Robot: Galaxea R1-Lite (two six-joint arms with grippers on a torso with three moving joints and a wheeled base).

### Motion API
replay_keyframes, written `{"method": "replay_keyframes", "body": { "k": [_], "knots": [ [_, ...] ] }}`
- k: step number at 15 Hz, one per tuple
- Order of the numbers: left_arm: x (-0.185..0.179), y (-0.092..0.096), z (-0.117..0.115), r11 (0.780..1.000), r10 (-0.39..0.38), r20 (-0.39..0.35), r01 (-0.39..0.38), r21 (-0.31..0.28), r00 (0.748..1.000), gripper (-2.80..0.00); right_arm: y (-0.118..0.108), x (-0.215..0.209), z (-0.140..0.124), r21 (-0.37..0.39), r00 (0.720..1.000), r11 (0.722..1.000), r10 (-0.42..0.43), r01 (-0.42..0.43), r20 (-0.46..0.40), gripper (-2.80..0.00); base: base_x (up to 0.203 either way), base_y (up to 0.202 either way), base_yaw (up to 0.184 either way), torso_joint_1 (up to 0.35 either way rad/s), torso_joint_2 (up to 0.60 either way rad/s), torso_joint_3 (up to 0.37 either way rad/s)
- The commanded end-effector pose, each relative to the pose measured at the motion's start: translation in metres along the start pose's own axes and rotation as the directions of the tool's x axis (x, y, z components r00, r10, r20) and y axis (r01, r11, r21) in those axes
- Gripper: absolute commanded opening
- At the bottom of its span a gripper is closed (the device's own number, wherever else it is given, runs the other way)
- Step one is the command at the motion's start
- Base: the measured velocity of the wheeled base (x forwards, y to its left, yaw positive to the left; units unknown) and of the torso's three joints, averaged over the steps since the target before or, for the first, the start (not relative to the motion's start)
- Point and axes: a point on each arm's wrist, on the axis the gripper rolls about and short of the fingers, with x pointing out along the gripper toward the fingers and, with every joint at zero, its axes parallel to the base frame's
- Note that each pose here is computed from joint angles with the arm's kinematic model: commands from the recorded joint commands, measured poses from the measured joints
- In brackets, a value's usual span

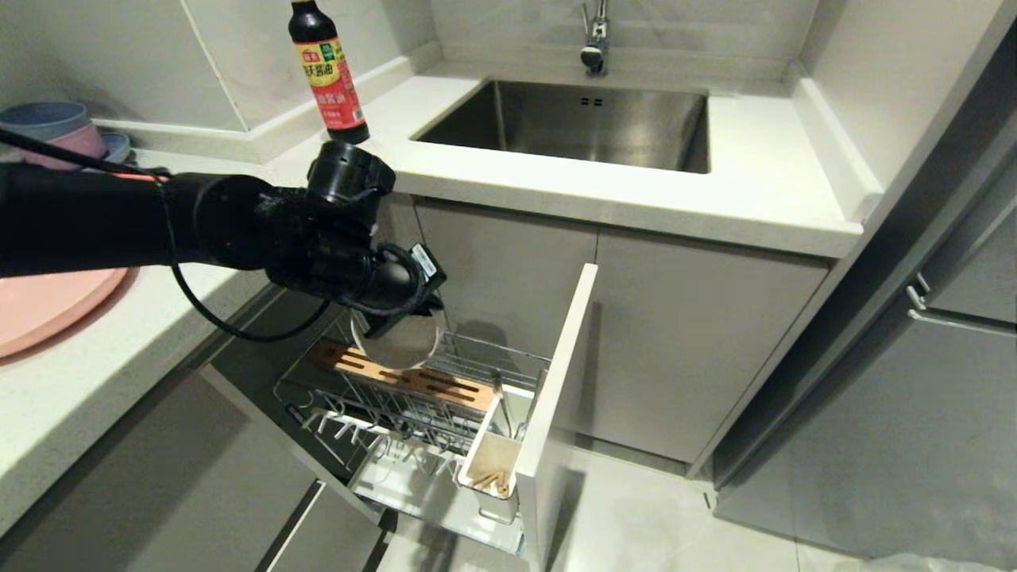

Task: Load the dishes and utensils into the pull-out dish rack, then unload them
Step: Take the bowl out of the cupboard

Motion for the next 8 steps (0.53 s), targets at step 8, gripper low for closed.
{"method": "replay_keyframes", "body": {
  "k": [8],
  "knots": [
    [-0.182, -0.003, -0.007, 0.957, -0.020, 0.254, -0.055, 0.285, 0.967, -2.80, 0.000, 0.000, 0.000, 0.000, 1.000, 1.000, 0.001, -0.001, -0.001, -2.80, 0.000, 0.000, 0.000, 0.000, 0.00, 0.000]
  ]
}}
